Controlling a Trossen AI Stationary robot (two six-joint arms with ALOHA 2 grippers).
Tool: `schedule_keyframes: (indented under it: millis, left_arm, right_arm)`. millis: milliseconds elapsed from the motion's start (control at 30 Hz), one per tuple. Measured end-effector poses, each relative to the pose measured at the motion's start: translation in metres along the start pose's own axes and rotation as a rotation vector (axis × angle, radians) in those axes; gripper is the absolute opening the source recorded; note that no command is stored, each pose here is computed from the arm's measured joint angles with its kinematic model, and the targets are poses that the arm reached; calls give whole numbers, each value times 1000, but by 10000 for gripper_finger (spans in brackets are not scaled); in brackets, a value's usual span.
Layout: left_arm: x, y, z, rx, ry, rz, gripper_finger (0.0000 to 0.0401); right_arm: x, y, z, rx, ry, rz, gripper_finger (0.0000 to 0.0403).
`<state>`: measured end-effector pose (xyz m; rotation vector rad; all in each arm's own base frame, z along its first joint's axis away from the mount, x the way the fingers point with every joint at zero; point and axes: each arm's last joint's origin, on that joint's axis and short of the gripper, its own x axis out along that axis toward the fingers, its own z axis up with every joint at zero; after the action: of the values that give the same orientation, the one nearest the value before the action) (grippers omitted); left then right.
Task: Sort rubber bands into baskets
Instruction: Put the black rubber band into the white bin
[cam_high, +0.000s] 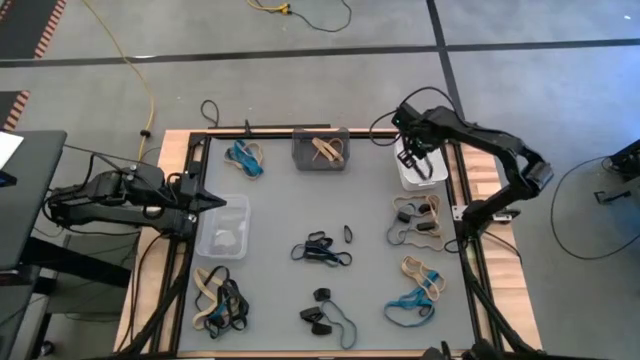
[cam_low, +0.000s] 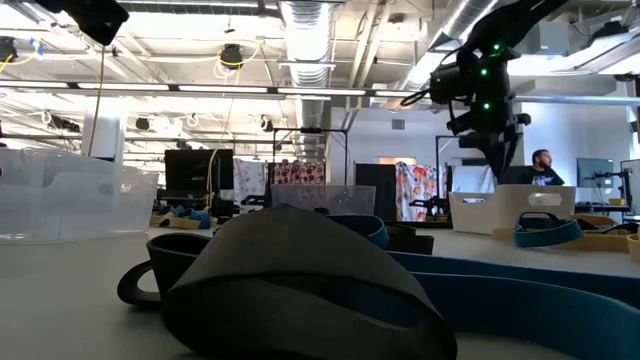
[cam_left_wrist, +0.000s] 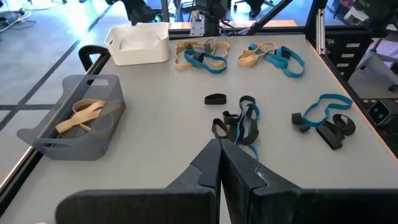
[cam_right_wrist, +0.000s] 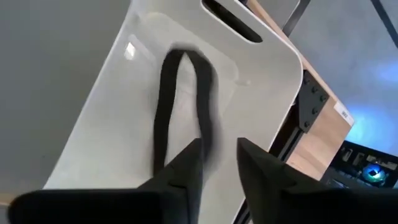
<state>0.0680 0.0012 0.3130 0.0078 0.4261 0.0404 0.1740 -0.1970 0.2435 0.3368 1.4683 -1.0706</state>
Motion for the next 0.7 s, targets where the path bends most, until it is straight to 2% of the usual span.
schedule_keyframes:
  millis: [200,333,533,700]
  left_arm:
    - [0,0,0,0,0,0,0]
    - [0,0,0,0,0,0,0]
    - [0,0,0,0,0,0,0]
    - [0,0,0,0,0,0,0]
  right_arm:
    - [-15,1,-5,11,-65,-19,198]
    - [-34,2,-14,10,-139,4,217]
    - [-64,24,-30,-90,-243,246,218]
    - [-80,75,-45,-233,-366,460,212]
